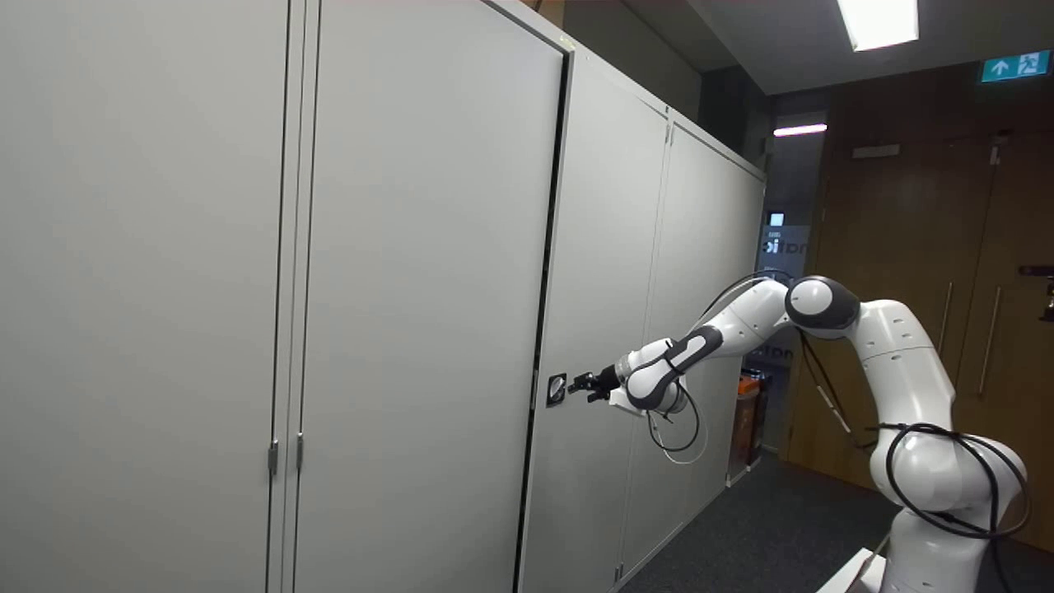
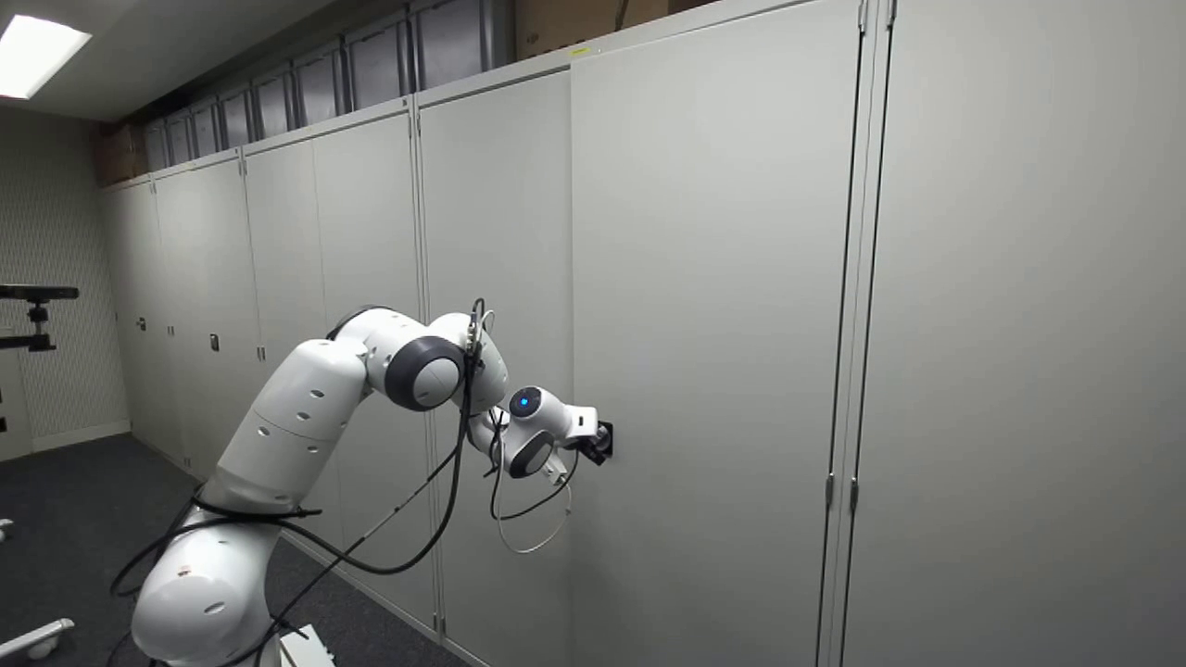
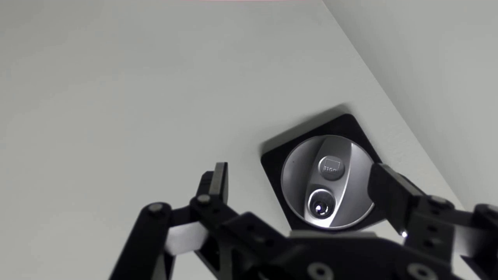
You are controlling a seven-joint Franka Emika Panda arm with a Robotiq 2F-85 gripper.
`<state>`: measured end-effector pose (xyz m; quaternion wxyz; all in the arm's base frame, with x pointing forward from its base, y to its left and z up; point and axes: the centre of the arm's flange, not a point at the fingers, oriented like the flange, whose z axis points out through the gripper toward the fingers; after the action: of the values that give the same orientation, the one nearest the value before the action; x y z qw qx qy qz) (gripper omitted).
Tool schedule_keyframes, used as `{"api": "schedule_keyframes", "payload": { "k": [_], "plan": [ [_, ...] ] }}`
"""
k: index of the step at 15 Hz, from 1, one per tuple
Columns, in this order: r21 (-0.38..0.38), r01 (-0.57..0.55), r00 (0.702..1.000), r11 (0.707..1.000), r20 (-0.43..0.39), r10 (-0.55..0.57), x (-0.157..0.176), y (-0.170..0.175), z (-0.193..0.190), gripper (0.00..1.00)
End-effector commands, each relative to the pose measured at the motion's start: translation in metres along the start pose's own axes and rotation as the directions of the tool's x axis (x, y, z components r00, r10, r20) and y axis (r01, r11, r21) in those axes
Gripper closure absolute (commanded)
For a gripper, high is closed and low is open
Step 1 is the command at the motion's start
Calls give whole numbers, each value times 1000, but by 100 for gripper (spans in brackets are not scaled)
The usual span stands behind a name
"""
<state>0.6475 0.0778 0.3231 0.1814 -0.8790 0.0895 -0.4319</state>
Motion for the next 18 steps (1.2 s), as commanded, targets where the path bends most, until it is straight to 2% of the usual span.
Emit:
{"api": "schedule_keyframes", "payload": {
  "k": [1,18],
  "plan": [
    [14,-12,1000,1000,-26,12,-14,4,-2,2],
    [-6,31,997,1000,-64,-31,-7,-12,12,2]
  ]
}}
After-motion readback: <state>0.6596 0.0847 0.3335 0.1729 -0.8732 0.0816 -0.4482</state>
